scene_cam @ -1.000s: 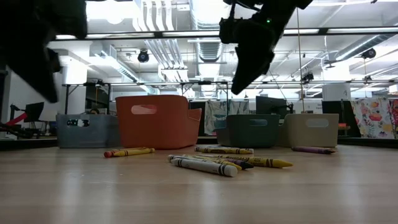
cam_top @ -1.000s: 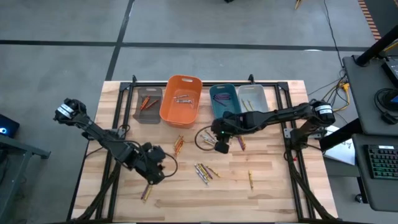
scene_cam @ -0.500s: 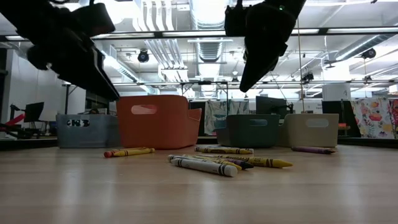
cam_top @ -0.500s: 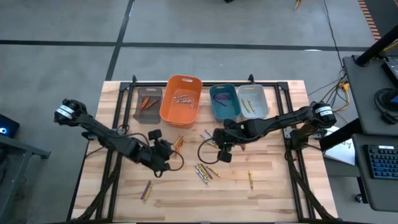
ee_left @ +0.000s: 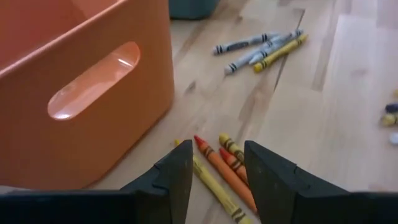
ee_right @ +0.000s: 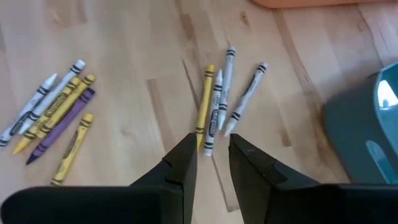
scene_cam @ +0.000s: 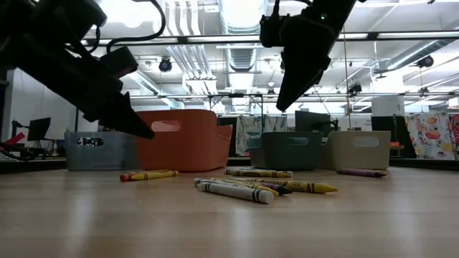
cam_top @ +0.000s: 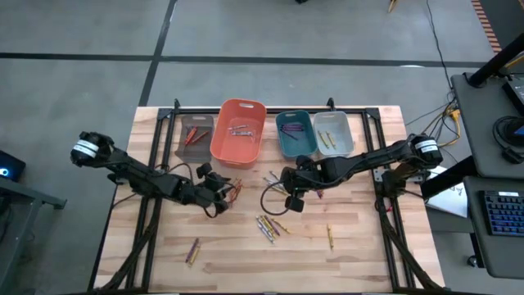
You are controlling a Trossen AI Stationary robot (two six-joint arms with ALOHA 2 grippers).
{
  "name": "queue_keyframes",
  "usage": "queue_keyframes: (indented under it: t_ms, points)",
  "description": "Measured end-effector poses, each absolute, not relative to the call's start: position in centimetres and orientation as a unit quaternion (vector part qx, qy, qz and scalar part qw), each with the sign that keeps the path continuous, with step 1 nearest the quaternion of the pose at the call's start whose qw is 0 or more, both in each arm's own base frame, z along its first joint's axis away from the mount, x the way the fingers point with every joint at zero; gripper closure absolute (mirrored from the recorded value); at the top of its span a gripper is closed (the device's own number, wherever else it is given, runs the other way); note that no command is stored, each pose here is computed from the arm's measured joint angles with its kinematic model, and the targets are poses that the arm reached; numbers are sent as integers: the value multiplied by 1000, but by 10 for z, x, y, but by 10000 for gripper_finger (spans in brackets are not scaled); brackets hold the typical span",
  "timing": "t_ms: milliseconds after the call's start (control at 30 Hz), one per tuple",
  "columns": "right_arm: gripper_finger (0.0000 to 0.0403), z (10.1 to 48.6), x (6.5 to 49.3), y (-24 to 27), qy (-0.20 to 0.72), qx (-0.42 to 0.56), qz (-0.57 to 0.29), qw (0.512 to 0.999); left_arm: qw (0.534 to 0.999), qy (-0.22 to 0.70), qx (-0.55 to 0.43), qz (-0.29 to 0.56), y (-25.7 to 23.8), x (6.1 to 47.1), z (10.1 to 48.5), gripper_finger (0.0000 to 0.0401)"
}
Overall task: Sort crayons
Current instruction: Put the yellow crayon into the white bin
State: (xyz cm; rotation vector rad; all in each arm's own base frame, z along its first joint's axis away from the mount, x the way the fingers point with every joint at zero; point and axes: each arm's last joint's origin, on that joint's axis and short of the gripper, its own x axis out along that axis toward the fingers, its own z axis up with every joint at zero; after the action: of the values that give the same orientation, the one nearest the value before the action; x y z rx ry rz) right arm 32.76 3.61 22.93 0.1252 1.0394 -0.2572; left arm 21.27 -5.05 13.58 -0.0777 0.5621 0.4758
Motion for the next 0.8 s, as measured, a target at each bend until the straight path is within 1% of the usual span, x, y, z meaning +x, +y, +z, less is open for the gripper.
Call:
queue_keyframes:
  t_ms: [233,533,800]
  points:
    - [319,224,328,36,487,62,-121,863,937,240,-70,244,-47,207,130,275]
    - [308,225,329,35,483,63,-122,865,935,237,-79,250,-46,205,127,295]
    - [313,226,331,36,473,64,-119,871,935,230,-96,253,-46,205,128,293]
